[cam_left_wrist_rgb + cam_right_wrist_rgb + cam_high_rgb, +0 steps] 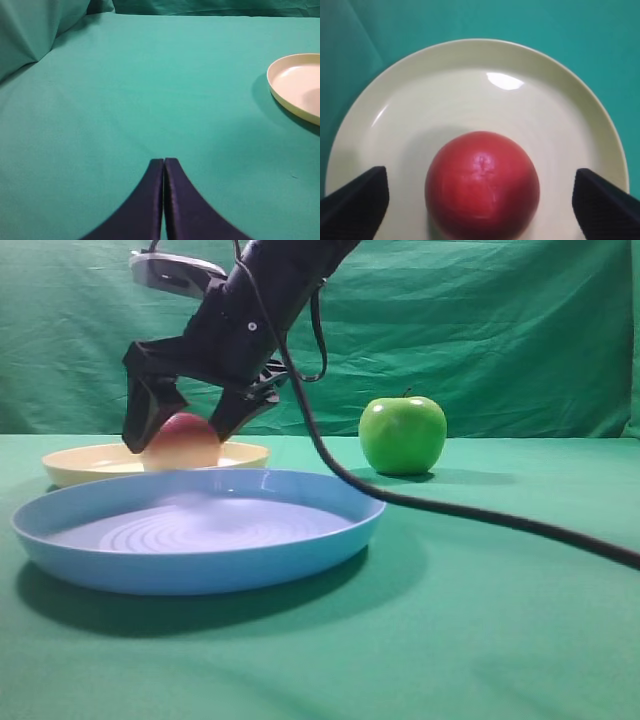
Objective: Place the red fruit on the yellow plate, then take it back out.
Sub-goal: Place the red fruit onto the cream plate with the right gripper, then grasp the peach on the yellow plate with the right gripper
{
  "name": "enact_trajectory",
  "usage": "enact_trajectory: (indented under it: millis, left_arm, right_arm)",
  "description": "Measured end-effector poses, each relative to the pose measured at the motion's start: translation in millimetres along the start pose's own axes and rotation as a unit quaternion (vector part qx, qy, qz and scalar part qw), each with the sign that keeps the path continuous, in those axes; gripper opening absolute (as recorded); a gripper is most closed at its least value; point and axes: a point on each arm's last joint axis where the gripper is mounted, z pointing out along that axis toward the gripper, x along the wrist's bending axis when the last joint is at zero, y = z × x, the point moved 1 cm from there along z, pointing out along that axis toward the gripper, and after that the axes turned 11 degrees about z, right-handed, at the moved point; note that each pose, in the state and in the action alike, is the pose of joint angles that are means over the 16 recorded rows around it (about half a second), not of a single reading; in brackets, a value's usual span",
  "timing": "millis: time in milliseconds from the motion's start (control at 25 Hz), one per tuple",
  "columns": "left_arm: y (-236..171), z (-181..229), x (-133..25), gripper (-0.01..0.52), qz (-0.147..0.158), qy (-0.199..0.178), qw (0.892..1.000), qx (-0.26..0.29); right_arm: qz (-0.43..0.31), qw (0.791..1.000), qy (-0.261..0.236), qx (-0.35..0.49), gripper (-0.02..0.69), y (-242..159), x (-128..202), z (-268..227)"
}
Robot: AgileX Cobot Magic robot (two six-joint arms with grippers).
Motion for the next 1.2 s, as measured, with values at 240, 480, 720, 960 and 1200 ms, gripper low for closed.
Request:
enact_trajectory:
  millis: [240, 480, 720, 960, 1200]
  left_arm:
    - [0, 0, 0.0, 0.0, 0.0, 0.0, 1.0, 0.0]
    - [0, 0, 0.0, 0.0, 0.0, 0.0, 1.0, 0.0]
    - [0, 0, 0.0, 0.0, 0.0, 0.0, 1.0, 0.0]
    - [0, 0, 0.0, 0.0, 0.0, 0.0, 1.0, 0.0]
    - [0, 0, 0.0, 0.0, 0.0, 0.0, 1.0, 0.0]
  right_arm:
    - [0.044, 0.998, 0.017, 0.032, 0.351, 5, -9, -56]
    - [0.111, 0.992, 0.02, 0.054, 0.11, 5, -20, -125]
    - [0.169, 0.984, 0.003, 0.049, 0.003, 1, -23, -185]
    - [0.205, 0.978, -0.016, 0.029, 0.0, -11, -14, -227]
    - [0.218, 0.976, -0.024, 0.01, 0.0, -35, 6, -252]
